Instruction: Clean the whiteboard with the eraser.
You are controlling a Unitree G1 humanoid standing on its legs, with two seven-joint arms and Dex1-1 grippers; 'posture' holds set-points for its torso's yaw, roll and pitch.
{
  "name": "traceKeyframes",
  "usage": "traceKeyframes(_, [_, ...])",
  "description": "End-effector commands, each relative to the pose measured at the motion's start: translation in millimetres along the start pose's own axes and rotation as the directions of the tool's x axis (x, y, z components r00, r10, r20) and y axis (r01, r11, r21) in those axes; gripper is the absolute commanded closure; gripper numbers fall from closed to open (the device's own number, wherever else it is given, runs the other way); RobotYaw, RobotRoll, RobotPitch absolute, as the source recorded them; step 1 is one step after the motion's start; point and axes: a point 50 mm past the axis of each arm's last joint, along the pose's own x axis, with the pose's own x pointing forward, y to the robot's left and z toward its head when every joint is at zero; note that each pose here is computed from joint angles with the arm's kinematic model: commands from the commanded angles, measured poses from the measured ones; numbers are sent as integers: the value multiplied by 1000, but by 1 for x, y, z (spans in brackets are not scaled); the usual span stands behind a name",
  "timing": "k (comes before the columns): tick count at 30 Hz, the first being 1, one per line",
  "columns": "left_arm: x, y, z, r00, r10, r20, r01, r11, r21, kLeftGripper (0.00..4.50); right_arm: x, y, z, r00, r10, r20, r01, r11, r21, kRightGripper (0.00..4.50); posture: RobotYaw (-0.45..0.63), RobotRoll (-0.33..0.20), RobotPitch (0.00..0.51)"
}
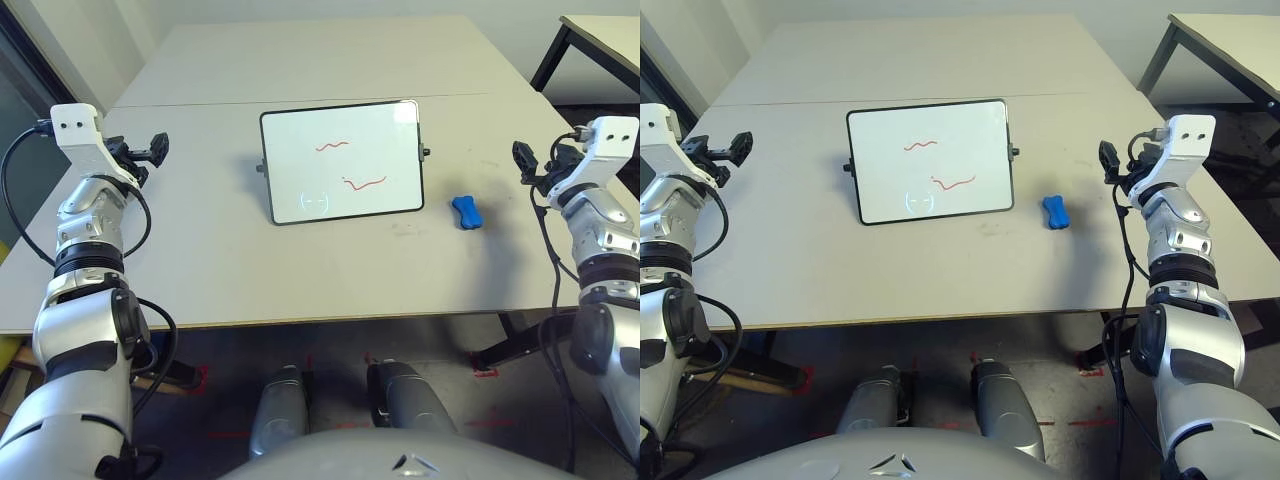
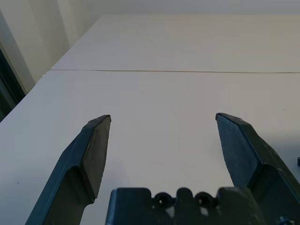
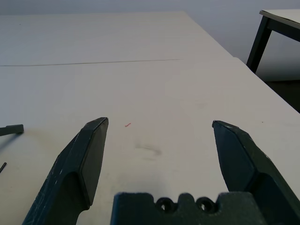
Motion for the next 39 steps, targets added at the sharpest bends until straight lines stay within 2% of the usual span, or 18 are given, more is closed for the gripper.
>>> traceKeyframes(1, [-3,2,-7,1000,9,-19,-10,1000,-8,0,0,-1,3,1000,-6,12,6,1000,0,38,-109,0,56])
traceKeyframes(8, [-1,-5,-5,998,-56,-5,56,998,0,0,1,0,4,1000,-5,19,5,1000,2,38,-111,0,61])
traceKeyframes(13, [-2,-20,2,977,-209,30,209,978,1,0,3,5,3,1000,12,20,-12,1000,2,38,-102,0,65])
traceKeyframes(17, [-19,-50,3,897,-441,31,440,898,27,0,4,8,2,1000,22,8,-22,1000,1,38,-93,0,75])
traceKeyframes(21, [-40,-76,6,813,-581,38,582,813,-19,0,5,11,2,1000,29,9,-29,1000,2,38,-95,0,83])
traceKeyframes(24, [-63,-105,-3,695,-719,-16,719,695,-16,0,9,22,8,998,68,16,-68,998,2,38,-98,0,90])
traceKeyframes(29, [-75,-121,-17,627,-768,-131,777,628,38,0,10,40,21,988,153,-4,-153,988,-27,38,-110,0,98])
traceKeyframes(34, [-75,-126,-22,606,-780,-158,795,604,66,0,1,53,32,971,209,-118,-220,971,-94,38,-121,0,96])
traceKeyframes(37, [-73,-132,-23,588,-794,-151,808,585,71,0,-8,60,47,939,216,-266,-257,958,-127,38,-135,0,90])
traceKeyframes(39, [-73,-136,-25,577,-803,-150,817,573,71,0,-14,60,52,910,153,-387,-245,948,-202,38,-143,0,88])
